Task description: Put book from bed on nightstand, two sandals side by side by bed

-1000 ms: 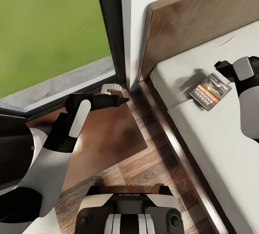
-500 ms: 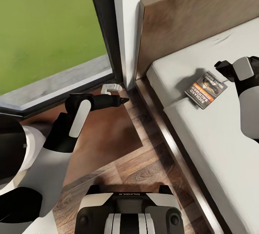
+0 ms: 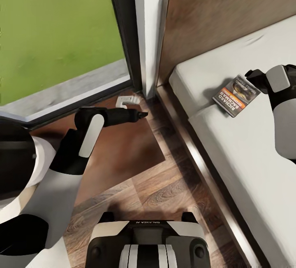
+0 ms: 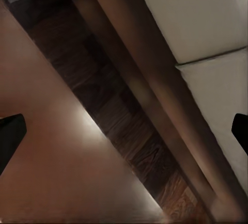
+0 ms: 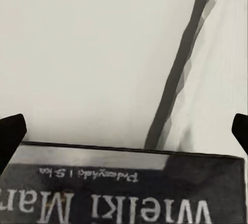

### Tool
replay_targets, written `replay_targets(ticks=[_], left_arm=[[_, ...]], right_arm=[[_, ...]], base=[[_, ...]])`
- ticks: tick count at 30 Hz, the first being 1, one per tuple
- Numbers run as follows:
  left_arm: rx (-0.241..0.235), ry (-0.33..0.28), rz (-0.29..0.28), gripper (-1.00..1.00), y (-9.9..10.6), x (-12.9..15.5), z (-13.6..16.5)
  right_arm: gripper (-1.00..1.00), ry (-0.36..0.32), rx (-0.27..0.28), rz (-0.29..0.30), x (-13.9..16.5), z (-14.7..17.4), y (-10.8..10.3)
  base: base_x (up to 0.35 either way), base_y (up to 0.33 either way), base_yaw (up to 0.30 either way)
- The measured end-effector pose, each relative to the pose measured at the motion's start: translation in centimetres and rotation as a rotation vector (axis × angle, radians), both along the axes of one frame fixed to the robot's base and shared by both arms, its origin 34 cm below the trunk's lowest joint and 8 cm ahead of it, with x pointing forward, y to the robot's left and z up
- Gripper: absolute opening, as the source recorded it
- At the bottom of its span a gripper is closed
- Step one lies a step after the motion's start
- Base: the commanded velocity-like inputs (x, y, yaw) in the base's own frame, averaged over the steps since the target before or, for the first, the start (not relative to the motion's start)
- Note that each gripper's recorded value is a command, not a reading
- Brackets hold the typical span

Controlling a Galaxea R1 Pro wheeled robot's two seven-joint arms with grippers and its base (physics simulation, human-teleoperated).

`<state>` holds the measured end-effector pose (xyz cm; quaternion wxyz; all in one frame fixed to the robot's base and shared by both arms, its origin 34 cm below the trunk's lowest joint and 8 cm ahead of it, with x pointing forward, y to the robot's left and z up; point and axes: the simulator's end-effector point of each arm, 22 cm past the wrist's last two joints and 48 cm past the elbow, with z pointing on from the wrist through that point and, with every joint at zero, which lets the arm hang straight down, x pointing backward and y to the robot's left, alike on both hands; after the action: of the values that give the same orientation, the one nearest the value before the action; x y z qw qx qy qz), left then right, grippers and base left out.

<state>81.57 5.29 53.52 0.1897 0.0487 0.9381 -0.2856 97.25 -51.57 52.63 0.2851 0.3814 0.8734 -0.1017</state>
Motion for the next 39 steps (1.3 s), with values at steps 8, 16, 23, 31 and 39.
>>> replay_targets(ticks=[8,16,23,31,39], left_arm=[[-0.004,0.000,0.000,1.00,-0.06,-0.01,0.09],[-0.004,-0.001,0.000,1.00,-0.05,0.03,0.14],[-0.006,-0.001,0.000,1.00,-0.11,0.03,0.14],[-0.005,-0.002,0.000,1.00,-0.06,0.05,0.17],[-0.005,-0.001,0.000,1.00,-0.06,0.02,0.12]], right_arm=[[1.00,0.001,0.000,0.001,-0.02,0.01,0.00],[1.00,0.002,0.000,0.001,-0.04,0.03,0.01],[1.00,0.002,0.000,0.001,-0.03,-0.01,0.00],[1.00,0.002,0.001,0.001,-0.03,0.01,0.03],[1.00,0.002,0.001,0.001,-0.02,-0.02,0.00]], base=[[-0.157,0.114,0.000],[-0.009,0.006,0.000],[-0.057,0.045,0.000],[-0.057,0.039,0.000],[-0.103,0.071,0.000]])
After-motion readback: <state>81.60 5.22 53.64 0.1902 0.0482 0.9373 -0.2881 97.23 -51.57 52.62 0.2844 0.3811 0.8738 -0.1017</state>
